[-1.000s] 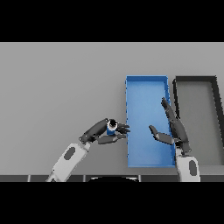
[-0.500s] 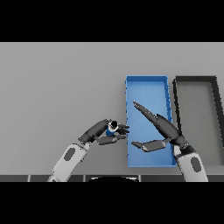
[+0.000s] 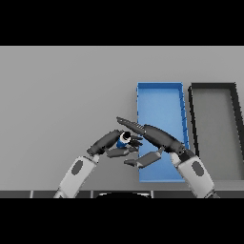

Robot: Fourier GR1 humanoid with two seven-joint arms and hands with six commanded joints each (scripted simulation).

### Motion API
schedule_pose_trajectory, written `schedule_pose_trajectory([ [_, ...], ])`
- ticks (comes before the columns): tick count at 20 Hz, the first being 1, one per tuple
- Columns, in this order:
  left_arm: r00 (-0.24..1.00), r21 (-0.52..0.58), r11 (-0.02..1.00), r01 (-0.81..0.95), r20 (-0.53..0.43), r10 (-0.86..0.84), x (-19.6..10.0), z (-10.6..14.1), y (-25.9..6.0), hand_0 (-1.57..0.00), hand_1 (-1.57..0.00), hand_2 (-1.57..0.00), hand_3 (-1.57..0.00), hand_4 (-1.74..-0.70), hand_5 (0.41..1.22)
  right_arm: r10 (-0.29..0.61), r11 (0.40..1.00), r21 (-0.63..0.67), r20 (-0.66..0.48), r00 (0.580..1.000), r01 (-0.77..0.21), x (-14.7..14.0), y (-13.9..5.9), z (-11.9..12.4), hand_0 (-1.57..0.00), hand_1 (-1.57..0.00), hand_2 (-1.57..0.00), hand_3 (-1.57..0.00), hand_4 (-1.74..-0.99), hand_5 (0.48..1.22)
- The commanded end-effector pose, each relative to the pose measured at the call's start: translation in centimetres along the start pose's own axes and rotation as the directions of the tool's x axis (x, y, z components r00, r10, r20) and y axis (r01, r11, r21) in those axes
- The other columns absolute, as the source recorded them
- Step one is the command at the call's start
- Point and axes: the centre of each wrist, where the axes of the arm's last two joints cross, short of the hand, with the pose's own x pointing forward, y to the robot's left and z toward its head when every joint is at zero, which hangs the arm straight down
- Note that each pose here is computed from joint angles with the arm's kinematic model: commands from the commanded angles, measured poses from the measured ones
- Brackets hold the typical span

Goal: Pick up the blue pipe and place it into the blue bin.

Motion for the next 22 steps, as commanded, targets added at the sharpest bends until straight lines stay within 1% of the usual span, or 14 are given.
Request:
schedule_pose_trajectory([
  [1, 1.000, 0.002, 1.000, -0.005, 0.008, 0.005, 0.2, -0.1, 0.3, -1.57, -1.57, -1.57, -1.57, -1.48, 1.221, 0.000, 1.000, 0.015, -0.021, 1.000, 0.000, -0.5, -0.2, -0.8, 0.00, 0.00, 0.00, 0.00, -1.195, 0.513],
  [6, 0.999, -0.024, 0.999, -0.037, 0.022, 0.037, 0.0, -0.2, 0.4, -1.57, -1.57, -1.57, -1.57, -1.45, 1.221, -0.012, 0.995, 0.094, -0.004, 1.000, 0.013, -0.3, 0.4, -3.8, 0.00, -0.01, -0.02, 0.00, -1.214, 0.511],
  [7, 0.999, -0.024, 0.999, -0.032, 0.033, 0.033, -0.1, -0.1, 0.5, -1.57, -1.57, -1.57, -1.57, -1.46, 1.221, -0.012, 0.994, 0.108, -0.003, 1.000, 0.012, -0.1, 0.3, -4.2, 0.00, -0.03, -0.05, -0.01, -1.215, 0.513],
  [8, 0.998, -0.030, 0.998, -0.051, 0.043, 0.053, 0.0, -0.2, 0.5, -1.57, -1.57, -1.57, -1.57, -1.46, 1.221, -0.014, 0.993, 0.117, 0.007, 1.000, 0.013, 0.0, 0.3, -4.6, -0.02, -0.11, -0.13, -0.05, -1.222, 0.517],
  [9, 0.999, -0.019, 0.999, -0.041, 0.018, 0.041, 0.2, -0.3, 0.3, -1.57, -1.57, -1.57, -1.57, -1.51, 1.221, -0.011, 0.992, 0.125, -0.002, 1.000, 0.011, -0.1, 0.3, -5.1, -0.17, -0.24, -0.25, -0.14, -1.255, 0.519],
  [10, 0.999, -0.008, 0.999, -0.046, -0.005, 0.046, -0.1, -0.1, 0.4, -1.57, -1.57, -1.54, -1.30, -1.56, 1.221, -0.009, 0.991, 0.133, -0.018, 1.000, 0.011, -0.1, 0.1, -5.6, -0.40, -0.44, -0.43, -0.31, -1.303, 0.520],
  [11, 0.998, -0.008, 0.998, -0.062, -0.008, 0.062, 0.0, -0.1, 0.3, -1.57, -1.57, -1.53, -1.14, -1.60, 1.221, -0.007, 0.990, 0.141, -0.017, 1.000, 0.010, 0.2, 0.2, -6.0, -0.63, -0.65, -0.66, -0.50, -1.383, 0.523],
  [13, 0.999, -0.015, 0.999, -0.045, -0.020, 0.045, 0.1, -0.1, 0.4, -1.57, -1.57, -1.54, -1.21, -1.65, 1.221, -0.003, 0.989, 0.150, 0.001, 1.000, 0.002, -0.3, 0.2, -6.1, -0.97, -0.98, -0.99, -0.79, -1.496, 0.555],
  [14, 0.999, -0.015, 0.999, -0.042, -0.008, 0.042, 0.0, 0.0, 0.5, -1.57, -1.57, -1.55, -1.23, -1.67, 1.221, -0.035, 0.987, 0.156, 0.014, 0.999, 0.033, -0.5, 0.4, -6.4, -1.09, -1.10, -1.10, -0.90, -1.537, 0.600],
  [15, 0.999, -0.019, 0.999, -0.050, -0.002, 0.050, 0.0, -0.2, 0.2, -1.57, -1.57, -1.55, -1.27, -1.68, 1.221, -0.067, 0.986, 0.155, 0.041, 0.997, 0.060, -0.3, 0.4, -6.5, -1.19, -1.19, -1.20, -1.03, -1.513, 0.671],
  [16, 0.999, -0.018, 0.999, -0.045, -0.002, 0.045, 0.1, -0.4, 0.0, -1.57, -1.57, -1.56, -1.31, -1.69, 1.221, -0.091, 0.985, 0.152, 0.058, 0.994, 0.082, -0.5, 0.7, -6.4, -1.26, -1.27, -1.27, -1.14, -1.495, 0.781],
  [18, 0.999, -0.016, 0.999, -0.040, 0.003, 0.040, 0.1, -0.5, 0.3, -1.57, -1.57, -1.56, -1.32, -1.71, 1.221, -0.080, 0.988, 0.139, 0.085, 0.993, 0.067, -0.6, 0.9, -6.4, -1.37, -1.38, -1.38, -1.29, -1.475, 0.940],
  [20, 0.999, -0.015, 0.999, -0.040, 0.015, 0.041, 0.0, -0.6, 0.4, -1.57, -1.57, -1.54, -1.41, -1.72, 1.221, -0.055, 0.989, 0.144, 0.120, 0.991, 0.038, -0.5, 1.5, -6.6, -1.44, -1.45, -1.45, -1.39, -1.477, 1.041],
  [22, 0.999, -0.010, 0.999, -0.038, 0.030, 0.038, -0.1, -0.6, 0.1, -1.57, -1.57, -1.55, -1.42, -1.73, 1.221, -0.053, 0.988, 0.150, 0.121, 0.991, 0.035, -0.5, 1.6, -6.2, -1.49, -1.49, -1.49, -1.46, -1.485, 1.106],
])
